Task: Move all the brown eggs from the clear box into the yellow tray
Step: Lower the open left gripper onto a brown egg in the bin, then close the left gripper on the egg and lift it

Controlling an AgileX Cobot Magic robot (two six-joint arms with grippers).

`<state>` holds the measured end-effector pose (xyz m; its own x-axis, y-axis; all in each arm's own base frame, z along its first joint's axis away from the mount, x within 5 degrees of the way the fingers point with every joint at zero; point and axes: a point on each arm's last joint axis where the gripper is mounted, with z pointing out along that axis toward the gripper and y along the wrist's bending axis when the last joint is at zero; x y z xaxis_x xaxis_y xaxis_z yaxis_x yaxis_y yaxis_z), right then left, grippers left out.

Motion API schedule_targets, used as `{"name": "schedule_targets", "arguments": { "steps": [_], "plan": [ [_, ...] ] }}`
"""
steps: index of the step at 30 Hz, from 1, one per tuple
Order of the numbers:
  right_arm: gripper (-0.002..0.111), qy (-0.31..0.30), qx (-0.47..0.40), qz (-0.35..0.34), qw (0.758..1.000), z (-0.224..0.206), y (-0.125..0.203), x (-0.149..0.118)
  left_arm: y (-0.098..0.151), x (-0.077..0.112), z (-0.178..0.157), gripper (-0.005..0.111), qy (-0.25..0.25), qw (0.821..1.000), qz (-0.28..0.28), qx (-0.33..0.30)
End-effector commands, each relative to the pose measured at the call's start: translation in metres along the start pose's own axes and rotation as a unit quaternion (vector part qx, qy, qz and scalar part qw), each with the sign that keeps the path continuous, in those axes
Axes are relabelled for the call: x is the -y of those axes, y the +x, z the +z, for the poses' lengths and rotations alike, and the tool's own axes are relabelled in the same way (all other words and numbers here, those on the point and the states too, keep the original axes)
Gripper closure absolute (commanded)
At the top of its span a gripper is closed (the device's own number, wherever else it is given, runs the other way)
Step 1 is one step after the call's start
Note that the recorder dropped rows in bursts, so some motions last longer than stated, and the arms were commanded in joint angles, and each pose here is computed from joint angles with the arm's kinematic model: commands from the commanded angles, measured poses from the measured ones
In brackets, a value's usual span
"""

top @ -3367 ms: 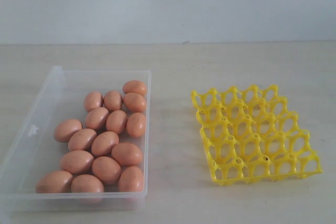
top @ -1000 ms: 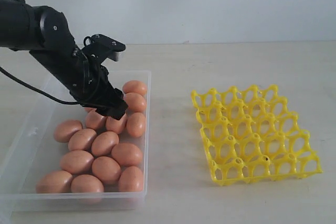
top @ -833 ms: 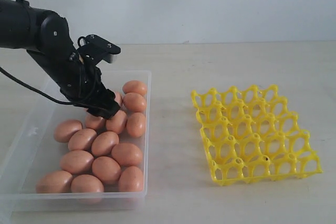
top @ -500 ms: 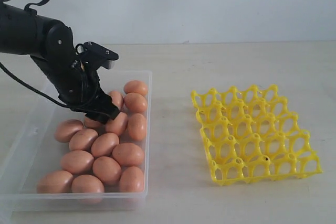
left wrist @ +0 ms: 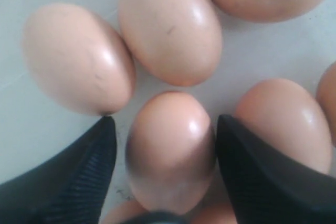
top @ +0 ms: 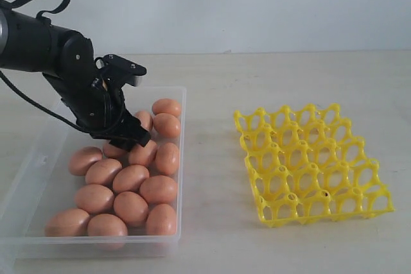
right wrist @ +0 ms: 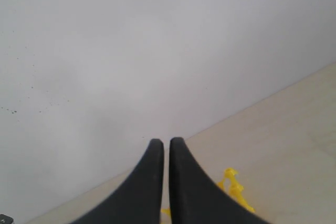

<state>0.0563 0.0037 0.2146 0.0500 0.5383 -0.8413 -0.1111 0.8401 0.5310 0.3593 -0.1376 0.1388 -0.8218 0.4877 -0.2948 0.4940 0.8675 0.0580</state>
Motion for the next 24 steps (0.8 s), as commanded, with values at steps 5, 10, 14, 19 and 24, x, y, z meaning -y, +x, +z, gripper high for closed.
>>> {"name": "schedule_targets", "arguments": {
  "steps": [5,10,14,19,24],
  "plan": [
    [0.108,-0.001,0.004,-0.003,1.000,0.000,-0.001,0.000,0.005,0.004,0.026,0.058,0.008,0.999,-0.014,-0.028],
    [0.108,-0.001,0.004,-0.003,1.000,0.000,-0.001,0.000,0.000,0.003,0.023,0.102,0.007,1.000,-0.006,-0.019],
    [0.108,-0.001,0.004,-0.003,1.000,0.000,-0.001,0.000,-0.011,0.001,0.012,0.103,0.003,1.000,-0.008,0.004],
    [0.108,-0.001,0.004,-0.003,1.000,0.000,-0.001,0.000,-0.028,-0.002,-0.024,0.103,-0.007,0.996,-0.027,0.086],
    [0.108,-0.001,0.004,-0.003,1.000,0.000,-0.001,0.000,-0.043,0.001,-0.069,0.103,0.002,0.980,-0.045,0.193]
  ]
}}
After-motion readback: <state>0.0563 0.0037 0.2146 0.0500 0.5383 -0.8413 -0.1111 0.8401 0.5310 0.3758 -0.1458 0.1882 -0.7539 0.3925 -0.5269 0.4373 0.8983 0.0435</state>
